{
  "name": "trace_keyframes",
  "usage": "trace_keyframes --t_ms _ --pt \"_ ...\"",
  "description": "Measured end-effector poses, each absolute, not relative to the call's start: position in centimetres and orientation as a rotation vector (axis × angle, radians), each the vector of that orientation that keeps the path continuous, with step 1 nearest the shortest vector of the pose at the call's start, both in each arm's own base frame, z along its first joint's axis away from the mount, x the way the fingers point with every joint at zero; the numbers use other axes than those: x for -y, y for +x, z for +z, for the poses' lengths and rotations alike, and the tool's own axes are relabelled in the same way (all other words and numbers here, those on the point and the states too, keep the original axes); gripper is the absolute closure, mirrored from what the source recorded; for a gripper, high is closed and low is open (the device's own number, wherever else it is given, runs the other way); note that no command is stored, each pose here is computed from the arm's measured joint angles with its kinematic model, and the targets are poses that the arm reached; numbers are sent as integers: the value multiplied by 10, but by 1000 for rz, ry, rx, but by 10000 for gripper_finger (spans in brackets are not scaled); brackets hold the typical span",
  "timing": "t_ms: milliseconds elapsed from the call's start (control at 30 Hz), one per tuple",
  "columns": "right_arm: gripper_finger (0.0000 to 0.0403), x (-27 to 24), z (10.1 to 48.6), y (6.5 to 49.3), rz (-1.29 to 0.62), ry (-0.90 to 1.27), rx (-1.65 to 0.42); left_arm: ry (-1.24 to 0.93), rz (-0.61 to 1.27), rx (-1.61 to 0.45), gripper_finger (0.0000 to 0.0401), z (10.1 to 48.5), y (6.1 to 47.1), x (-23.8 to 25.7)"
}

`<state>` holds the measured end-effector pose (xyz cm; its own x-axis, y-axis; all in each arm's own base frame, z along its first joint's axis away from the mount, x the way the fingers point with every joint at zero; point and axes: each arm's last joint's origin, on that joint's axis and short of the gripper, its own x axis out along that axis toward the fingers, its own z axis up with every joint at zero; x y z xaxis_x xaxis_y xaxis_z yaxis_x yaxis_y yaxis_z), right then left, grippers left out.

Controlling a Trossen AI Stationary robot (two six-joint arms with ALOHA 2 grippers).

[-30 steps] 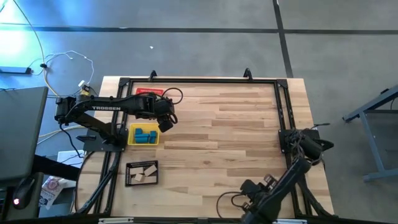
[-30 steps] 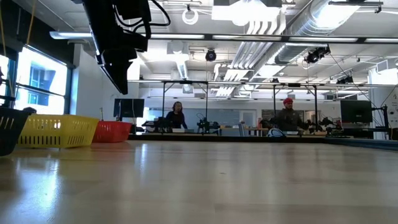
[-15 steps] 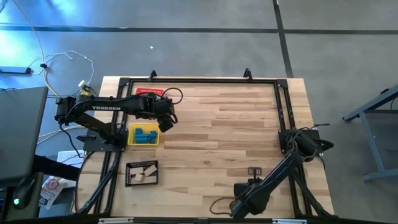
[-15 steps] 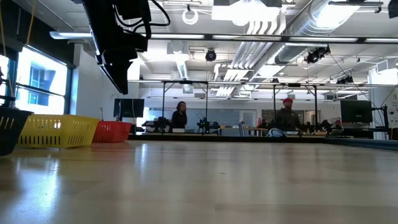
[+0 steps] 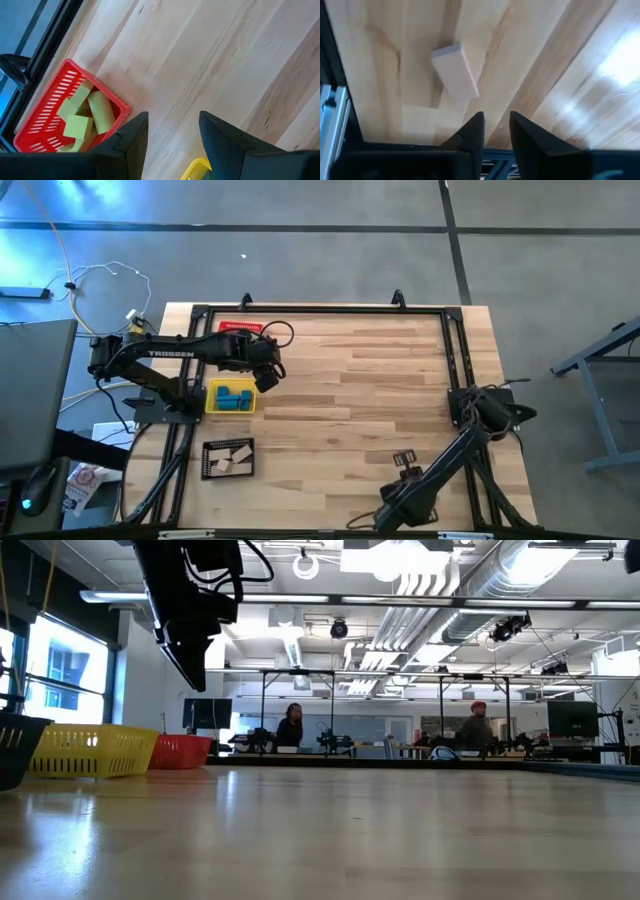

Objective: Sort & place blocks by color
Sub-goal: Put the rectangular wooden block into the black basket

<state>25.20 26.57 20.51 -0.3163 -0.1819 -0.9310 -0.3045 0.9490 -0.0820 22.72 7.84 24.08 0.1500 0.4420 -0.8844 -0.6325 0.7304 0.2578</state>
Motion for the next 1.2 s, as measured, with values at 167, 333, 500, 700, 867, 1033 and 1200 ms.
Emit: trace_keyframes --t_ms 167,333,500,700,867,1033,1200 --pt "259 -275 205 242 142 -408 -1880 -192 779 -1190 238 241 227 -78" --pt "197 -289 203 235 253 -510 -1781 -191 779 -1190 238 241 227 -78" --pt "171 -299 194 232 306 -472 -1723 -191 779 -1190 238 241 227 -78" --pt "172 -291 172 224 220 -461 -1775 -189 777 -1191 238 241 227 -78" --pt "177 -286 153 217 233 -431 -1829 -189 777 -1191 238 241 227 -78" --pt "178 -280 140 213 231 -430 -1846 -189 777 -1191 238 241 227 -78" --pt "202 -277 133 210 241 -410 -1867 -189 777 -1190 238 241 227 -78"
